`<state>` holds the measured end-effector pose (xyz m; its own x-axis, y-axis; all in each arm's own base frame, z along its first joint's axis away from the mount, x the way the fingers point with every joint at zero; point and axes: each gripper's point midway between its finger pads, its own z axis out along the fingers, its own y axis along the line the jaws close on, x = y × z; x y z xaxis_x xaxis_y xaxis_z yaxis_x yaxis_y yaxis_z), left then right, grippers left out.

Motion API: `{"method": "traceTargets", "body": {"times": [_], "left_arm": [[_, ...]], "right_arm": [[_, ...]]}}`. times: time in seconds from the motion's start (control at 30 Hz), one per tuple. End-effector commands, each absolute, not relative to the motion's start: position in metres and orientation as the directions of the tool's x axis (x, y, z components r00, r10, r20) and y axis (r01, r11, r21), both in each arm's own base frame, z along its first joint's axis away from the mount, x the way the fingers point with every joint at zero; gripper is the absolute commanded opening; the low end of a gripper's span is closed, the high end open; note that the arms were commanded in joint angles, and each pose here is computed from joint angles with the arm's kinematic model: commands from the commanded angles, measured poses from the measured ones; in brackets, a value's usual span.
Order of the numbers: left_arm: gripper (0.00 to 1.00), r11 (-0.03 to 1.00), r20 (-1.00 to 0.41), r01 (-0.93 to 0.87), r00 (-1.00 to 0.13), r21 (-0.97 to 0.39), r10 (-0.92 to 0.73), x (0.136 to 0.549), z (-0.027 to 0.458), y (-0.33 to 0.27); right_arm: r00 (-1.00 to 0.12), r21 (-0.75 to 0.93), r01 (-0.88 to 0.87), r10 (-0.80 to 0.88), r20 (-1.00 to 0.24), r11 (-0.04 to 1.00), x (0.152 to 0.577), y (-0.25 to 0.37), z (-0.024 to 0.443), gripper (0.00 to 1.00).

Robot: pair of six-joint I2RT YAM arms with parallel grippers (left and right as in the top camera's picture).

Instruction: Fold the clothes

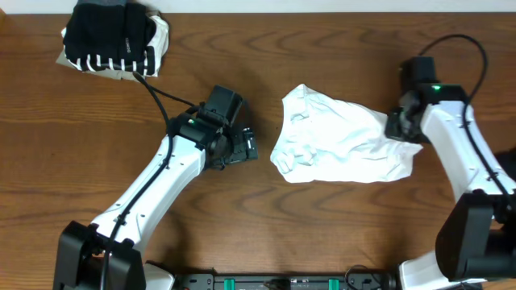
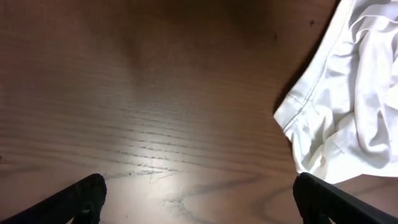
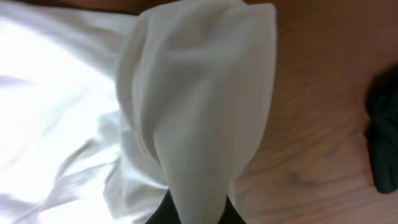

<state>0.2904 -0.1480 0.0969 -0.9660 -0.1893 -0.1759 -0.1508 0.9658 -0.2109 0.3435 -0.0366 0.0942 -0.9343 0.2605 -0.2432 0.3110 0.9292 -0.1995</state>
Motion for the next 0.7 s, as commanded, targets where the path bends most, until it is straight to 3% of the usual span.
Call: {"method": "traceTargets", "body": {"times": [0.0, 0.23, 0.53, 0.57, 0.63, 0.67], "left_arm": [[0.98, 0.965, -0.167, -0.162, -0.966, -0.206, -0.198, 0.287, 0.095, -0.146], [0.98, 0.965, -0.167, -0.162, -0.966, -0.206, -0.198, 0.287, 0.095, -0.146], [0.98, 0.965, -0.164, -0.163, -0.966, -0.204, -0.198, 0.286, 0.095, -0.145], [0.98, 0.965, -0.164, -0.163, -0.966, -0.204, -0.198, 0.286, 0.095, -0.145], [0.98, 0.965, -0.161, -0.164, -0.967, -0.203, -0.198, 0.286, 0.095, -0.145], [0.98, 0.966, -0.159, -0.164, -0.967, -0.201, -0.198, 0.285, 0.095, -0.145]], "right_arm": [[-0.942, -0.203, 0.271, 0.216, -0.257, 0.941, 0.347, -0.015, 0.094, 0.04], [-0.969, -0.142, 0.143, 0.109, -0.22, 0.98, 0.335, 0.035, 0.069, 0.18], [-0.981, 0.035, 0.113, 0.117, -0.157, 0.993, 0.326, 0.073, 0.063, 0.19], [-0.981, 0.038, 0.112, 0.117, -0.156, 0.993, 0.326, 0.073, 0.063, 0.24], [-0.982, 0.035, 0.1, 0.105, -0.156, 0.994, 0.326, 0.073, 0.063, 0.43], [-0.983, 0.034, 0.087, 0.091, -0.158, 0.996, 0.327, 0.073, 0.063, 0.6]]}}
